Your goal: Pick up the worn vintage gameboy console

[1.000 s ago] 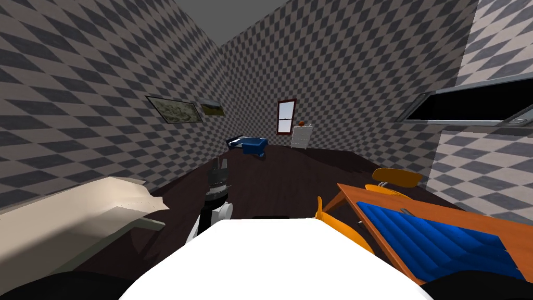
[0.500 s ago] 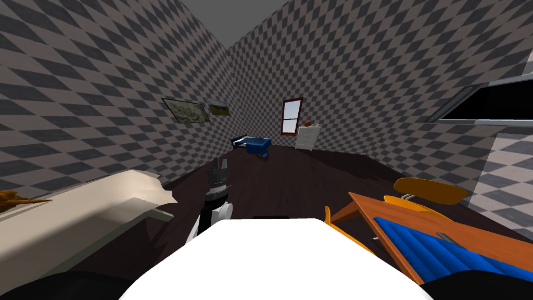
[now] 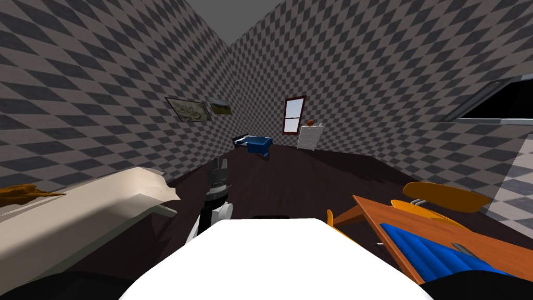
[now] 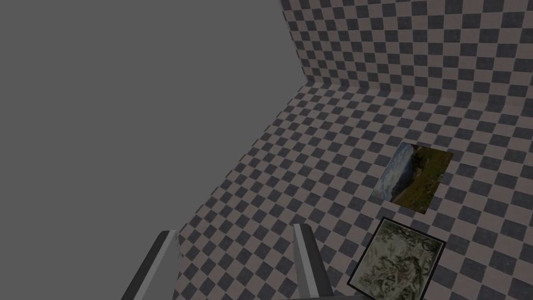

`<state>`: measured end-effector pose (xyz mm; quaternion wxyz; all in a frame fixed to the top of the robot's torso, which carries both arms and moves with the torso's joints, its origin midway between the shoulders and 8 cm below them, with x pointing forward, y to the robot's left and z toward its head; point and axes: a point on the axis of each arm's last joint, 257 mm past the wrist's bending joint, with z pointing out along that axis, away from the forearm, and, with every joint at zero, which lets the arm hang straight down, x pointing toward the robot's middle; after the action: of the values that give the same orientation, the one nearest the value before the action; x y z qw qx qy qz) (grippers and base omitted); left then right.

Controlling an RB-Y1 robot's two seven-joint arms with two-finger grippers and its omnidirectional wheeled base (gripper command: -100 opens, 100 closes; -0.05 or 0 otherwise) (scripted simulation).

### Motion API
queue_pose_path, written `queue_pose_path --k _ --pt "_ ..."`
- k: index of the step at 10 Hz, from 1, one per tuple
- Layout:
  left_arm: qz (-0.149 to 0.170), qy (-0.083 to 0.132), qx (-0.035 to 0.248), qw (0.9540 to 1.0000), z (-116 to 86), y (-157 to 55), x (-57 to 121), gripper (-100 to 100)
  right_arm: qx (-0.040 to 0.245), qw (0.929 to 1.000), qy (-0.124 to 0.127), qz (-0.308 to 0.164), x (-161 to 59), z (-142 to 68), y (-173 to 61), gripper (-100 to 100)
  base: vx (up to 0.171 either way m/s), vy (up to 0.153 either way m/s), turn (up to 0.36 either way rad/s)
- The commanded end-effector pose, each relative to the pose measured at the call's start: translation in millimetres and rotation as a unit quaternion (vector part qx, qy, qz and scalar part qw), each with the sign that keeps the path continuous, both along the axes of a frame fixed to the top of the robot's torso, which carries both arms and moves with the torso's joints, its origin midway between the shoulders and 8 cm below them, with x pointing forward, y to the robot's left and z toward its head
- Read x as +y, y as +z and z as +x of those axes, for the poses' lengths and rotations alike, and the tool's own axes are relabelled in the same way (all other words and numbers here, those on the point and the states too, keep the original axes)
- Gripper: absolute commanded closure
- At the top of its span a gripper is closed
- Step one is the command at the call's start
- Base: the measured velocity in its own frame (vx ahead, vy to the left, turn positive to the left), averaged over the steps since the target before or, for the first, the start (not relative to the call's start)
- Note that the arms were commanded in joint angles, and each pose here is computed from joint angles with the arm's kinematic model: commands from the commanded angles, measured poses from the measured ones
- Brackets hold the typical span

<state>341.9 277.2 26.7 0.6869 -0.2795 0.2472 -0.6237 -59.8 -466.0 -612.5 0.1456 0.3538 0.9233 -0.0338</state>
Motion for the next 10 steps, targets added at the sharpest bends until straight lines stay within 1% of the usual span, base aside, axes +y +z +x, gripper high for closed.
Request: queue_pose_path --k 1,4,5,6,10 --pt "0.000 0.000 0.000 1.0000 0.0 0.0 0.0 0 0.000 1.0000 -0.002 0.000 2.0 2.3 -4.4 -100 -0.034 -0.025 0.011" --pt "0.000 0.000 0.000 1.0000 0.0 0.0 0.0 0 0.000 1.0000 -0.009 0.002 14.1 15.9 -19.3 -100 -0.048 -0.040 0.052" --pt "0.000 0.000 0.000 1.0000 0.0 0.0 0.0 0 -0.001 1.0000 -0.007 0.002 11.1 14.4 -17.2 -100 -0.029 -0.022 0.012" --pt "0.000 0.000 0.000 1.0000 0.0 0.0 0.0 0 0.000 1.0000 -0.007 0.002 11.4 14.8 -17.7 100 0.000 0.000 0.000" --pt "0.000 0.000 0.000 1.0000 0.0 0.0 0.0 0 -0.002 1.0000 -0.006 0.003 12.9 16.2 -17.9 100 0.000 0.001 0.003"
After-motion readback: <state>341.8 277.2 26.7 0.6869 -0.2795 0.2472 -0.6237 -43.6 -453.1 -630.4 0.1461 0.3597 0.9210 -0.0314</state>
